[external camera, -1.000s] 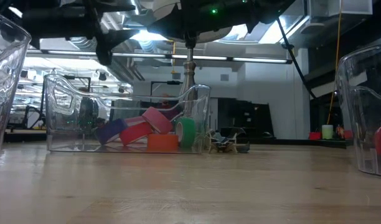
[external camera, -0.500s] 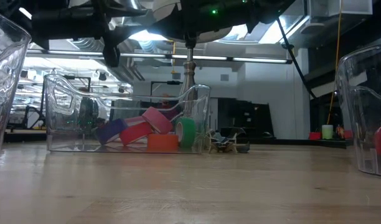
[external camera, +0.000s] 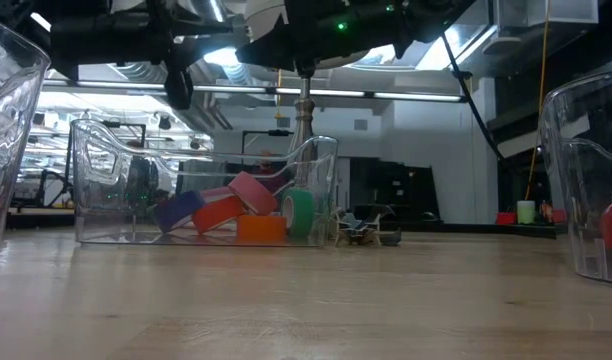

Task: Pick and place Stapler, Stapler remover, tape
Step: Put the bottom blue staple remover into the bottom left transparent bin

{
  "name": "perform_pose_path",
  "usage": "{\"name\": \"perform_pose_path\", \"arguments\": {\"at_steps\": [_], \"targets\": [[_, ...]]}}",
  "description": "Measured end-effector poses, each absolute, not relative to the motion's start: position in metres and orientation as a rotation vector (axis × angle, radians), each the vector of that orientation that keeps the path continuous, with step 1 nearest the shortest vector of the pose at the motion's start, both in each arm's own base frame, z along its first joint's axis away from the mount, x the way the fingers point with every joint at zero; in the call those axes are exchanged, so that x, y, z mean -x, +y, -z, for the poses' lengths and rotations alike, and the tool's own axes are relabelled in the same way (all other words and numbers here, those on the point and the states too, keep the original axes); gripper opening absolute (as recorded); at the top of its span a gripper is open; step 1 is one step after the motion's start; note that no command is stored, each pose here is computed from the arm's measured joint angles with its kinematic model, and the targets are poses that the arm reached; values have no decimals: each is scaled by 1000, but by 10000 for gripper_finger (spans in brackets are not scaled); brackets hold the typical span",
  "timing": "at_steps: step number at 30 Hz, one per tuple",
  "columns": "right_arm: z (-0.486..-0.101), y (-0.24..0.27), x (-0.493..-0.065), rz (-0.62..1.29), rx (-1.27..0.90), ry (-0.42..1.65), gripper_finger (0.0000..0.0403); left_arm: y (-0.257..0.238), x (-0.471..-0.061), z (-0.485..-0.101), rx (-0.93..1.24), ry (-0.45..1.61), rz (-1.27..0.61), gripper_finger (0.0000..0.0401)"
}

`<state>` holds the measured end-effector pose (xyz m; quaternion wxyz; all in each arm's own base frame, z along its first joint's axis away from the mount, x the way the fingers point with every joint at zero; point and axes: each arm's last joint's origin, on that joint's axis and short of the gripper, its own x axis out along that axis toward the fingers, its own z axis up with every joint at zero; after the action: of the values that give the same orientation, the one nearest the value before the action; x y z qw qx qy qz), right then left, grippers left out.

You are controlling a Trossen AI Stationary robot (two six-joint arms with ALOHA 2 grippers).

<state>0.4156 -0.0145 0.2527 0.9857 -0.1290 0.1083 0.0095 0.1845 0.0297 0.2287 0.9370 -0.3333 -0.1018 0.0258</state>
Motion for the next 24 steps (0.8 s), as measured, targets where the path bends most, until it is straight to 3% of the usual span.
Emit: {"name": "perform_pose_path", "arguments": {"at_steps": [14,24], "targets": [[-245,-14,-414,-15,106,296,178,36,-177,-235,574,-191,53,37],[-242,-14,-413,-10,69,323,204,23,-190,-251,394,71,156,37]]}}
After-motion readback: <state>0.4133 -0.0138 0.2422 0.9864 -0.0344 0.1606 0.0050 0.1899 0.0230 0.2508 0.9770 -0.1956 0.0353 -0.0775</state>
